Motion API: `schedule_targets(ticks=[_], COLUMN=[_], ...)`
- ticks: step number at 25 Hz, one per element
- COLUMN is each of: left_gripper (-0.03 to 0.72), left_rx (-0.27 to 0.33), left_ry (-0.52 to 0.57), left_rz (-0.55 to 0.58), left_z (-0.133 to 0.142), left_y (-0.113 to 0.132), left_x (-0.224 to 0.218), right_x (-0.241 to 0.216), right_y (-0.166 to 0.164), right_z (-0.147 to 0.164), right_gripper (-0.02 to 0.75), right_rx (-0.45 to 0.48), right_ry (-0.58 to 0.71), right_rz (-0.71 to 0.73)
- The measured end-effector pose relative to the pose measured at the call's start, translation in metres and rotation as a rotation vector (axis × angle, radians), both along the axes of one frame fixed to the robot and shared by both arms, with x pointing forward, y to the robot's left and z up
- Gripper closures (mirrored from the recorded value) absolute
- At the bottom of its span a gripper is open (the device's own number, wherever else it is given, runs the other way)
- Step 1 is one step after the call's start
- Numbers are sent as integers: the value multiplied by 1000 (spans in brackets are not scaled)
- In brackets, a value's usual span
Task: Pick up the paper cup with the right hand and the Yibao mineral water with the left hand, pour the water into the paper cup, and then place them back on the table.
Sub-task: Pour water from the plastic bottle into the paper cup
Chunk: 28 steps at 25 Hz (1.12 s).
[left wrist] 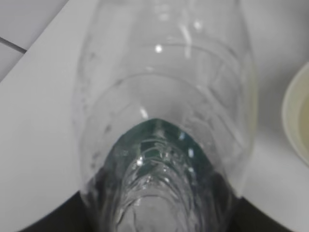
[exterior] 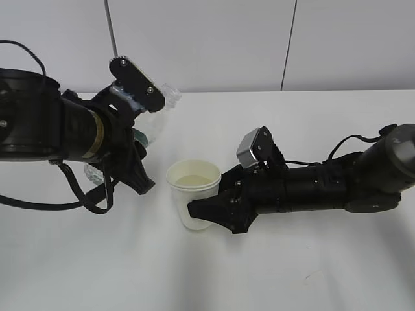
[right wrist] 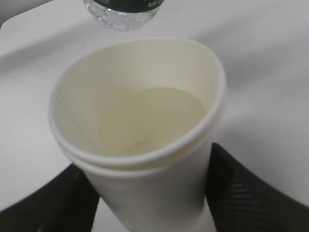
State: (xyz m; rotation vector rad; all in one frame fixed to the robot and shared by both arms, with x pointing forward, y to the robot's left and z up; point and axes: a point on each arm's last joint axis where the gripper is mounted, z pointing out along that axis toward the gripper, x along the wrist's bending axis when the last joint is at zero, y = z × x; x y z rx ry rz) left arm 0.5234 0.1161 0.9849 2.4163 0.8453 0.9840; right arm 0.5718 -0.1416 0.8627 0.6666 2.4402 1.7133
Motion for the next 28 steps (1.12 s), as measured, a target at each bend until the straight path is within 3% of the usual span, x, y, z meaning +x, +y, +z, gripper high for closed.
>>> schedule_targets(ticks=[7,15,28], left_gripper=[384,384,384], left_rx=[-149,-304,-557], left_ry=[19,34,2], left_rz=[102,107,2], left_z=[1,3,15], left_y=[10,17,58], left_x=[9,19,47], right_x=[0,0,3], right_y=[0,0,-1], right_z=[0,0,1], right_gripper=[240,241,241], right_rx=[0,0,19], right_ry=[0,0,5], right_rz=[0,0,-40])
